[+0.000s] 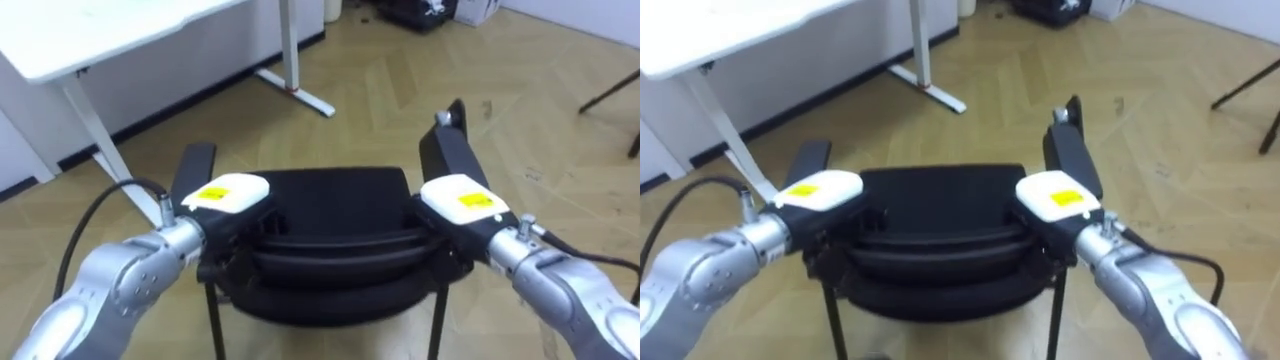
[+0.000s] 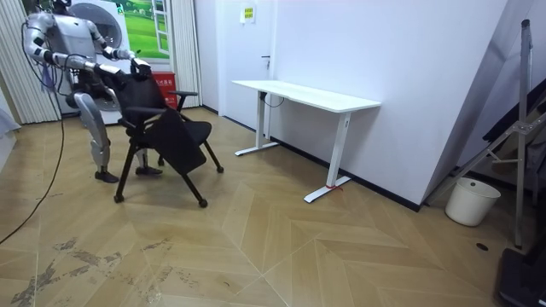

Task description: Push chair

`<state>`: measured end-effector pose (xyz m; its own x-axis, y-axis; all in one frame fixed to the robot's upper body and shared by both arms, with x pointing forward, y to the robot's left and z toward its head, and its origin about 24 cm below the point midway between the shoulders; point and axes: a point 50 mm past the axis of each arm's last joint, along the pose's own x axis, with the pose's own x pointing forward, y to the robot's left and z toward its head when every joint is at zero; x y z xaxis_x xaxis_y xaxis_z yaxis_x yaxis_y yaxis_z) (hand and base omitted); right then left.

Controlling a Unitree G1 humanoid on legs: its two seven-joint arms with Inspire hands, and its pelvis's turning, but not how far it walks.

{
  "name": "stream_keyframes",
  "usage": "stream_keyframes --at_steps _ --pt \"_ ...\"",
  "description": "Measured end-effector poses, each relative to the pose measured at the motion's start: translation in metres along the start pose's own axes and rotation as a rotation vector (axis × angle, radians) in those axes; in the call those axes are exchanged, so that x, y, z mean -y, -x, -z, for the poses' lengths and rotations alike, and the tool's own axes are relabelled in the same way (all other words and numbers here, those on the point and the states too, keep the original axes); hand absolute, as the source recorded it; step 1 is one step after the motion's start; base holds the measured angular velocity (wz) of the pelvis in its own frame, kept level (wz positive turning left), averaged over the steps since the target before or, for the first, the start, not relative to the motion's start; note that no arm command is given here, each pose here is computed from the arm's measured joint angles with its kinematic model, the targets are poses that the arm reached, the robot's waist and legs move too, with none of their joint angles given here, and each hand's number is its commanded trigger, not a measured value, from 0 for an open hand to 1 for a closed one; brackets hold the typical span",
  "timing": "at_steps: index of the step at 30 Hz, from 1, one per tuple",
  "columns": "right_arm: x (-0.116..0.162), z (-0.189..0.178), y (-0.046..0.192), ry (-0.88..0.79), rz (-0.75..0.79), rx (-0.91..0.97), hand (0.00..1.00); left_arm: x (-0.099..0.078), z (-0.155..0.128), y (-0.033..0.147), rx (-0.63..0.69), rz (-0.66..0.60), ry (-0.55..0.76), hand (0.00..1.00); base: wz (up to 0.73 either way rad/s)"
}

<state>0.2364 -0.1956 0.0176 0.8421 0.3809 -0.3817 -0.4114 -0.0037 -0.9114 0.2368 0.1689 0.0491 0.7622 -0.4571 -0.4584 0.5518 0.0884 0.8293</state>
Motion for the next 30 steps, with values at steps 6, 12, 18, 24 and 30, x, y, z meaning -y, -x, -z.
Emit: stream_keyframes --at_steps 6,12,18,24,30 --pt "-0.001 -0.003 0.018 0.013 0.016 0.0 1.0 0.002 -0.006 0.008 0.022 0.019 0.0 1.0 -0.11" --pt "0.002 -0.002 0.017 0.013 0.011 0.001 1.0 0.003 -0.006 0.007 0.022 0.002 -0.001 1.0 -0.1" --pt "-0.001 -0.003 0.018 0.004 0.018 0.017 1.0 -0.001 -0.005 0.007 0.022 -0.006 -0.03 1.0 -0.09" --pt "-0.001 -0.004 0.019 0.006 0.018 0.022 1.0 0.001 -0.003 0.007 0.019 -0.007 -0.027 1.0 -0.1" --pt "0.0 -0.004 0.019 0.012 0.005 0.022 1.0 0.004 -0.003 0.005 0.02 -0.007 -0.019 1.0 0.22"
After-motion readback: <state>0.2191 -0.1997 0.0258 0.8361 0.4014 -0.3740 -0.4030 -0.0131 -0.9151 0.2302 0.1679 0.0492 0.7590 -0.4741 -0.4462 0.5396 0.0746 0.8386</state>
